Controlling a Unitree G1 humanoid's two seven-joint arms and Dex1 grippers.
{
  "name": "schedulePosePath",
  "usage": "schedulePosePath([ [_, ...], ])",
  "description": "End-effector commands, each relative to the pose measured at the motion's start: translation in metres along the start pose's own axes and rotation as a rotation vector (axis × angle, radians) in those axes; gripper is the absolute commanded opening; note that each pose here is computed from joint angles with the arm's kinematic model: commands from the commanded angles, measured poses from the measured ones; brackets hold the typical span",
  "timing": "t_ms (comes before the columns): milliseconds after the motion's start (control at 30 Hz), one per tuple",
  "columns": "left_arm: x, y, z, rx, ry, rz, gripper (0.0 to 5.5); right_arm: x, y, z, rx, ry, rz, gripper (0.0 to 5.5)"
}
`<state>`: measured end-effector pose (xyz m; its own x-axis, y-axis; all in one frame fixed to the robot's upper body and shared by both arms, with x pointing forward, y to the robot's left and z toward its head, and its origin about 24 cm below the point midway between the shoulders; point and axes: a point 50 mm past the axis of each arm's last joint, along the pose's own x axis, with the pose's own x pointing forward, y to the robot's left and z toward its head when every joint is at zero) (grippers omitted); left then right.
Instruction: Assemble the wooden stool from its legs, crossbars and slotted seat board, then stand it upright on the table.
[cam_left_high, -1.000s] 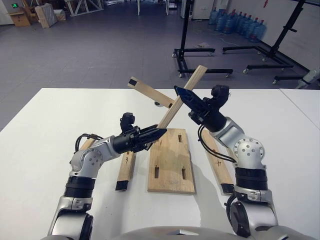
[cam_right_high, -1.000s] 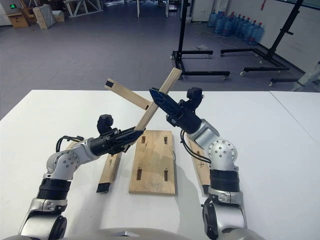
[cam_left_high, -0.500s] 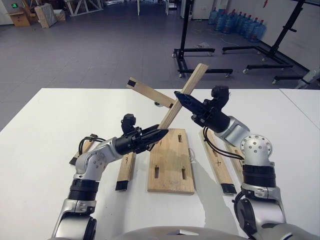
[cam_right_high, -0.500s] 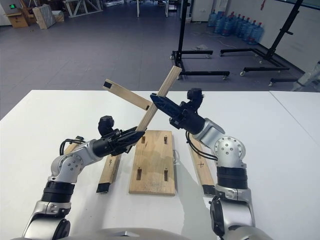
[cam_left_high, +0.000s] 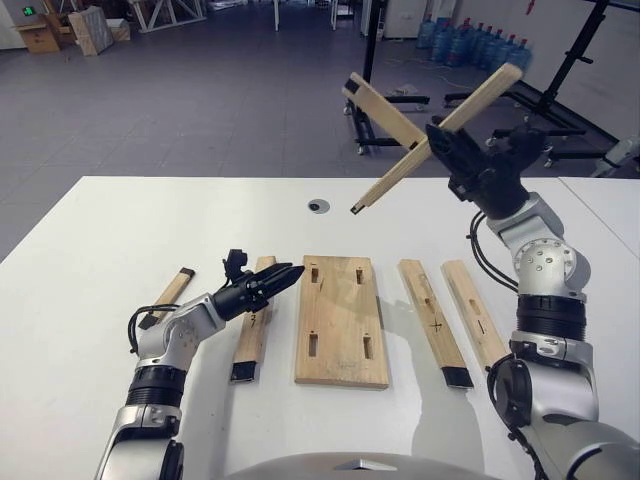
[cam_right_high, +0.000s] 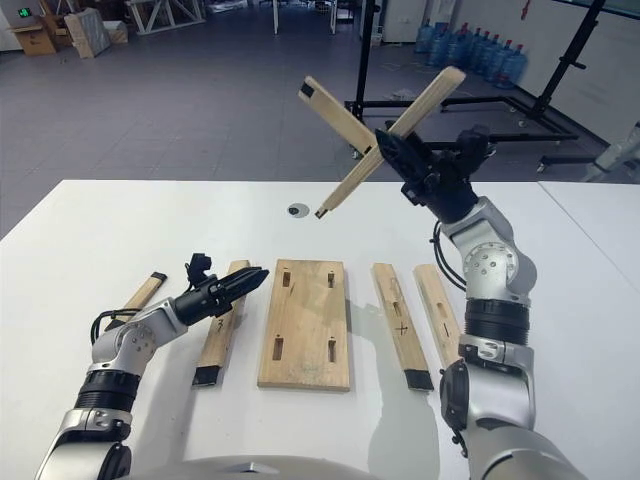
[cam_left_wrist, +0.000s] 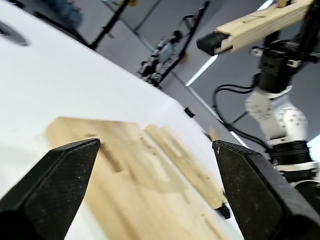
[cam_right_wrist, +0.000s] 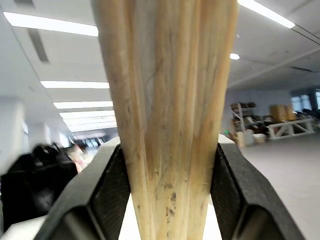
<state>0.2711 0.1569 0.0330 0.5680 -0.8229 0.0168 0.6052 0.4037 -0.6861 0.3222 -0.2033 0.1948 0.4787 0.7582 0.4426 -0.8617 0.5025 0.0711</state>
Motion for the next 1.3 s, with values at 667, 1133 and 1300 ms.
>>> schedulePosePath([
  [667,-0.021,0.016,0.025,0.106,-0.136,0.184,4.12,-0.027,0.007,-0.067,-0.117,0.377,0.323,2.05],
  [1133,-0.015,0.012,0.015,0.106,-0.163,0.135,4.12,-0.036,-0.005,-0.066,-0.079,0.5,0.385,2.05],
  [1300,-0.013,0.01,0.011,0.101,-0.156,0.124,4.12,-0.029,-0.009,-0.057,-0.093,0.499,0.414,2.05],
])
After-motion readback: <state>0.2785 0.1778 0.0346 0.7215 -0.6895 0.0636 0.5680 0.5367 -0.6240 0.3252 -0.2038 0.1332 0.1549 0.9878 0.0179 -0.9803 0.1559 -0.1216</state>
